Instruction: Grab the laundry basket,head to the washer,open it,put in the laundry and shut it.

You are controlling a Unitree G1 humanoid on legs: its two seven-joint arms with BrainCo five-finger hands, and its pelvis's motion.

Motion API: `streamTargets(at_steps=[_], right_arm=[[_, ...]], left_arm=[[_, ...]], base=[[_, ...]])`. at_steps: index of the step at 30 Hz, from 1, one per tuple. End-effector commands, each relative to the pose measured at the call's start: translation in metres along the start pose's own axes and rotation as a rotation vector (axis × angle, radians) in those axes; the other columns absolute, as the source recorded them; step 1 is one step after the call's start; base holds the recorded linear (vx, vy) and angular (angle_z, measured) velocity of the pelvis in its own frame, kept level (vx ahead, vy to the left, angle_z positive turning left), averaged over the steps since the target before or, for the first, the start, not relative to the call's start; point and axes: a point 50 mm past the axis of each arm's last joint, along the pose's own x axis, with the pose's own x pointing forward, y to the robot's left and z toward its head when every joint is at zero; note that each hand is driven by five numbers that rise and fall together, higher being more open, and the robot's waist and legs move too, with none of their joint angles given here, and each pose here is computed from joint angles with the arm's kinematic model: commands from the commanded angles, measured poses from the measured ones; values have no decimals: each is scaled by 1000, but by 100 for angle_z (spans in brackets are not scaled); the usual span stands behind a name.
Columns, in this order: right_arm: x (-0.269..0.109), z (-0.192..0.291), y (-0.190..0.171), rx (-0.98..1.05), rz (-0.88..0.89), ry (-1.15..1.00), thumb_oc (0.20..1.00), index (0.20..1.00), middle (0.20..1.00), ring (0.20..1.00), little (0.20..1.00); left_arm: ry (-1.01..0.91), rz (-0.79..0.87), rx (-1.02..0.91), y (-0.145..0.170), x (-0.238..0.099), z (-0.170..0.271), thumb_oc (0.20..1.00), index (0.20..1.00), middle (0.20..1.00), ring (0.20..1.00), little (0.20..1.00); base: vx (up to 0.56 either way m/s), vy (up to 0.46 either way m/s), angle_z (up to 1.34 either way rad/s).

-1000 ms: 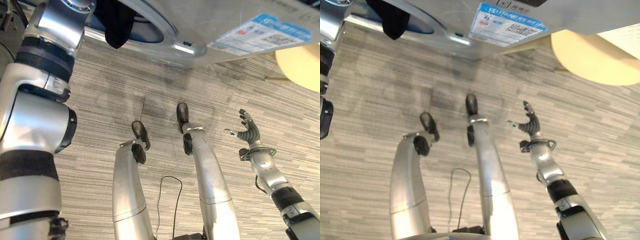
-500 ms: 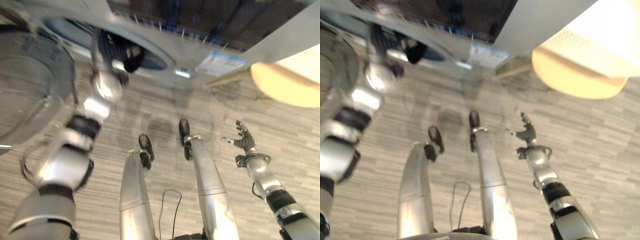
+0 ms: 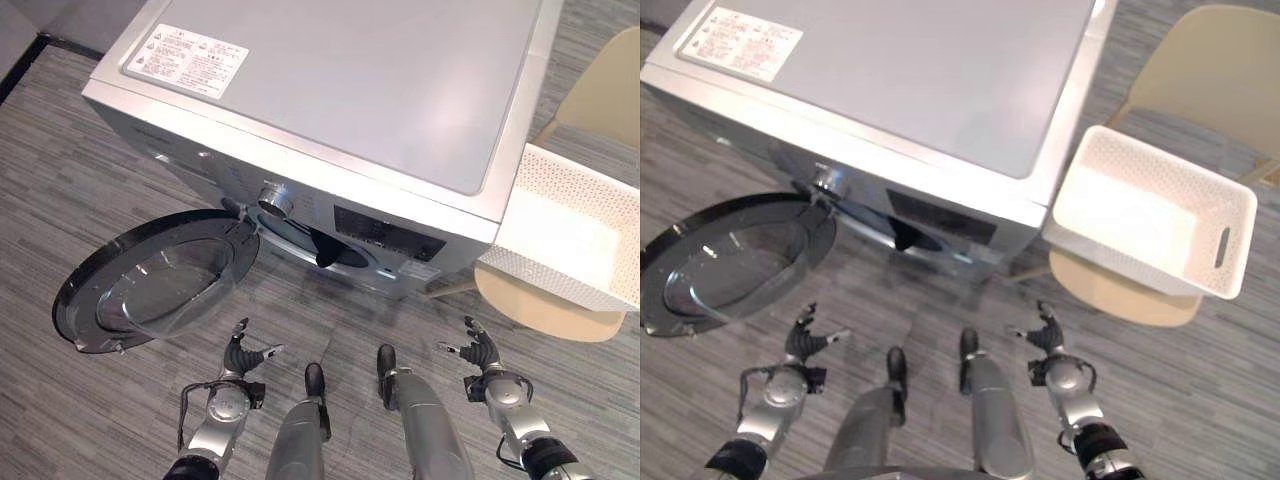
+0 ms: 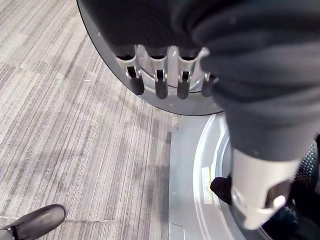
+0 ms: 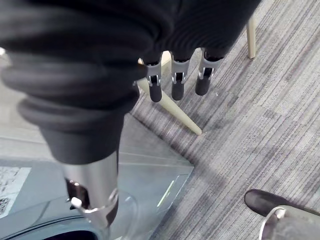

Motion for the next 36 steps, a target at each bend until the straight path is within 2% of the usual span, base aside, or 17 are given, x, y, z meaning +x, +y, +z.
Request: streamTargets(at_steps=[1, 7, 11, 18, 23, 28, 30, 32, 33, 36], right_arm=[[-12, -37, -10, -44, -20, 128, 1000, 1000, 1000, 1000, 1000], [-17, -56, -9, -48, -20, 216, 1000, 1000, 1000, 1000, 1000], [-17, -57, -2, -44, -11, 235, 1000, 1000, 1000, 1000, 1000], [-18, -62, -1, -44, -27, 262, 1000, 1000, 1000, 1000, 1000], [-21, -71, -13, -72, -76, 302, 1000, 1000, 1000, 1000, 1000], [-22, -75, -14, -95, -73, 321, 1000, 1000, 1000, 1000, 1000], [-23, -75, -18, -102, -84, 323, 1000, 1000, 1000, 1000, 1000], [-24, -77, -24, -96, -96, 316, 1000, 1000, 1000, 1000, 1000], [-24, -77, -24, -96, -96, 316, 1000, 1000, 1000, 1000, 1000], [-26, -78, -30, -92, -99, 309, 1000, 1000, 1000, 1000, 1000]], left_arm=[[87, -30, 46, -4, -8, -25, 1000, 1000, 1000, 1000, 1000], [151, -59, 121, -10, -13, -42, 1000, 1000, 1000, 1000, 1000], [100, -21, 168, -2, -2, -26, 1000, 1000, 1000, 1000, 1000], [50, 42, 61, 0, 3, -11, 1000, 1000, 1000, 1000, 1000], [-6, 17, -47, -16, 0, 3, 1000, 1000, 1000, 1000, 1000], [-72, 11, -19, -13, -3, 12, 1000, 1000, 1000, 1000, 1000], [-126, 28, 19, -5, -2, 23, 1000, 1000, 1000, 1000, 1000], [-198, 107, 201, 21, 2, 39, 1000, 1000, 1000, 1000, 1000], [-198, 108, 202, 21, 2, 39, 1000, 1000, 1000, 1000, 1000], [-260, 220, 390, 60, 11, 63, 1000, 1000, 1000, 1000, 1000]], base=[[125, 102, -17], [89, 164, -10], [-225, 79, -65], [-110, -118, -31], [-179, -144, 19], [-21, -13, 44], [103, 70, 9], [158, 95, 12], [134, 74, 0], [107, 90, -2]])
